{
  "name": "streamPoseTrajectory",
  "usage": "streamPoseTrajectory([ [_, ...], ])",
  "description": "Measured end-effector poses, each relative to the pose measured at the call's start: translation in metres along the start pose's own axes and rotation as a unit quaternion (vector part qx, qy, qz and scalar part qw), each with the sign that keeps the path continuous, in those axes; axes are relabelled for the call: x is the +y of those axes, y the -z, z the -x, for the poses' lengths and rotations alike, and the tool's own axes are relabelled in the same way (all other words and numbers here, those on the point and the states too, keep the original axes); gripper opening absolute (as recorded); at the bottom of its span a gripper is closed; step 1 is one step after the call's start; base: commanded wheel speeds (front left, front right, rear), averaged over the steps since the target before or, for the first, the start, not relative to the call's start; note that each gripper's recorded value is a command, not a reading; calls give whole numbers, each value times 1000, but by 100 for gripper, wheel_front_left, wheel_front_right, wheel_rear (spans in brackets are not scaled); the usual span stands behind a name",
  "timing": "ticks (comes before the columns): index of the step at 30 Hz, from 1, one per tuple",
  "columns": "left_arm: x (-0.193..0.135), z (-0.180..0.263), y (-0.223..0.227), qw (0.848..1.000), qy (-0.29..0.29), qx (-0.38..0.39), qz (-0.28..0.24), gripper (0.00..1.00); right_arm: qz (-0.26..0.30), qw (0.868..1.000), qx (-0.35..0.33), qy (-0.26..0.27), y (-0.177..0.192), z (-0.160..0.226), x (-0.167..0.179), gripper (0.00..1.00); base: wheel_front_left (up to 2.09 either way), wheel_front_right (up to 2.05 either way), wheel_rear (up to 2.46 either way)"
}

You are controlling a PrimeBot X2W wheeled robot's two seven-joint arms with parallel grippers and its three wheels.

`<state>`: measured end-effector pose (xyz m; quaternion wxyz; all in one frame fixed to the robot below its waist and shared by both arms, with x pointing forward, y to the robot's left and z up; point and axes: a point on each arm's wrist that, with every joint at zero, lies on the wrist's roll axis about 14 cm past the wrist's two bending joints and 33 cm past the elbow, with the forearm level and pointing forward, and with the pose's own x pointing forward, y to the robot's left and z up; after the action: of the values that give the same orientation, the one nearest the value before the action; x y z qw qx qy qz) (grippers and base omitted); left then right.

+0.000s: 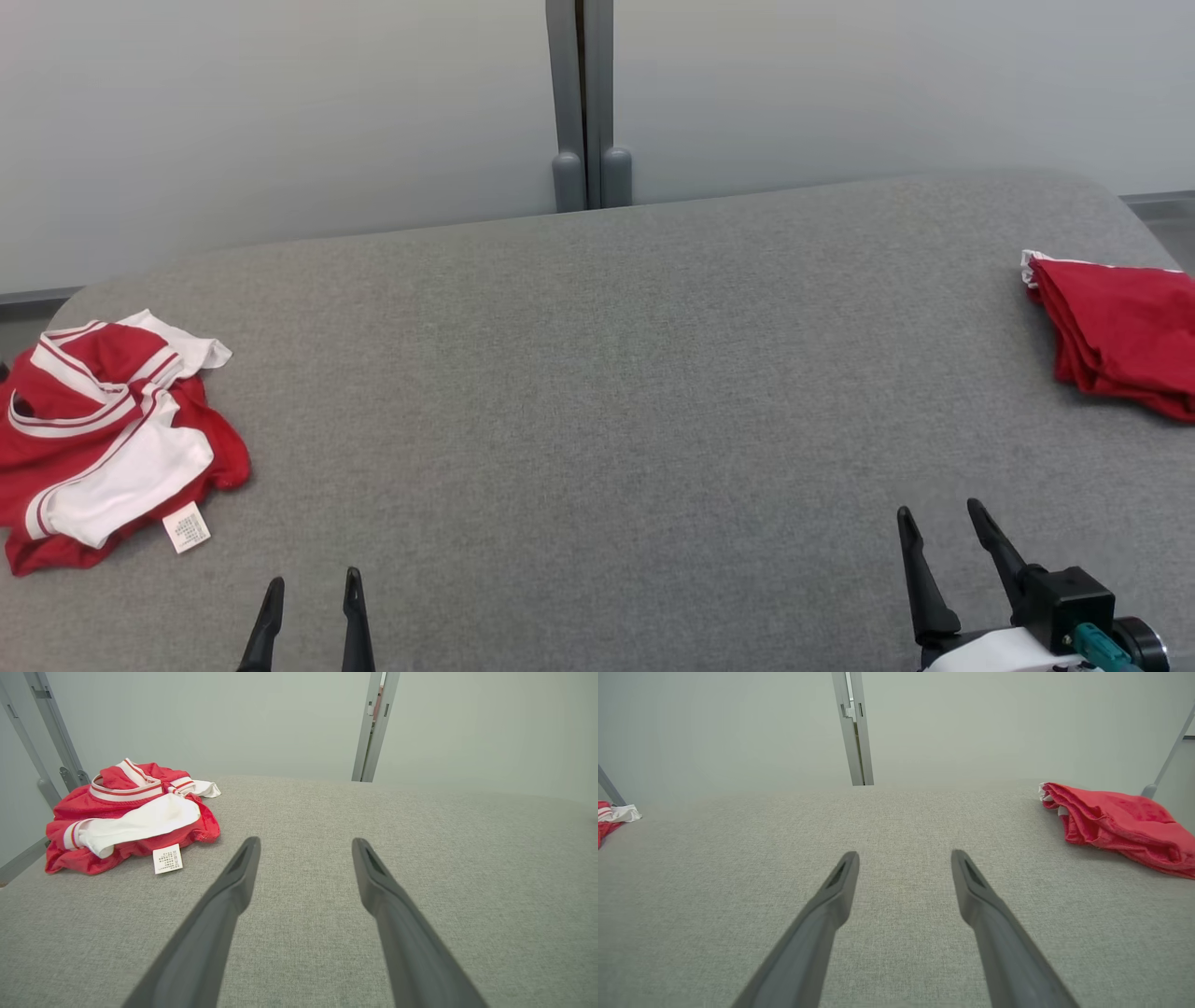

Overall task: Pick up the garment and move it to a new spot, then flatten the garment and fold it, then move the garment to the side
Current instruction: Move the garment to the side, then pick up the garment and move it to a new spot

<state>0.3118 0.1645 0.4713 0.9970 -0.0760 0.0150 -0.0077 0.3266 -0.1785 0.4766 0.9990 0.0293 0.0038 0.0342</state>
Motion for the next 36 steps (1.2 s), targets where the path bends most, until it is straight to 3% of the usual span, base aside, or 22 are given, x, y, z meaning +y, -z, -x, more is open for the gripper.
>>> streamPoseTrajectory([
  [15, -5, 0, 0, 1000, 9, 0, 6, 100, -1, 1000, -11, 1, -7, 0, 0, 100, 0, 0, 0],
  [20, 1, 2, -3, 1000, 0, -5, 9, 100, 3, 1000, -12, -21, -8, -6, 13, 100, 0, 0, 0],
  [28, 36, 26, -9, 998, -65, -20, 8, 100, -16, 993, -6, -119, -5, -23, 77, 100, 0, 0, 0],
  [36, 88, 83, -2, 985, -170, -18, 15, 100, -20, 971, 3, -238, -3, -30, 154, 100, 0, 0, 0],
])
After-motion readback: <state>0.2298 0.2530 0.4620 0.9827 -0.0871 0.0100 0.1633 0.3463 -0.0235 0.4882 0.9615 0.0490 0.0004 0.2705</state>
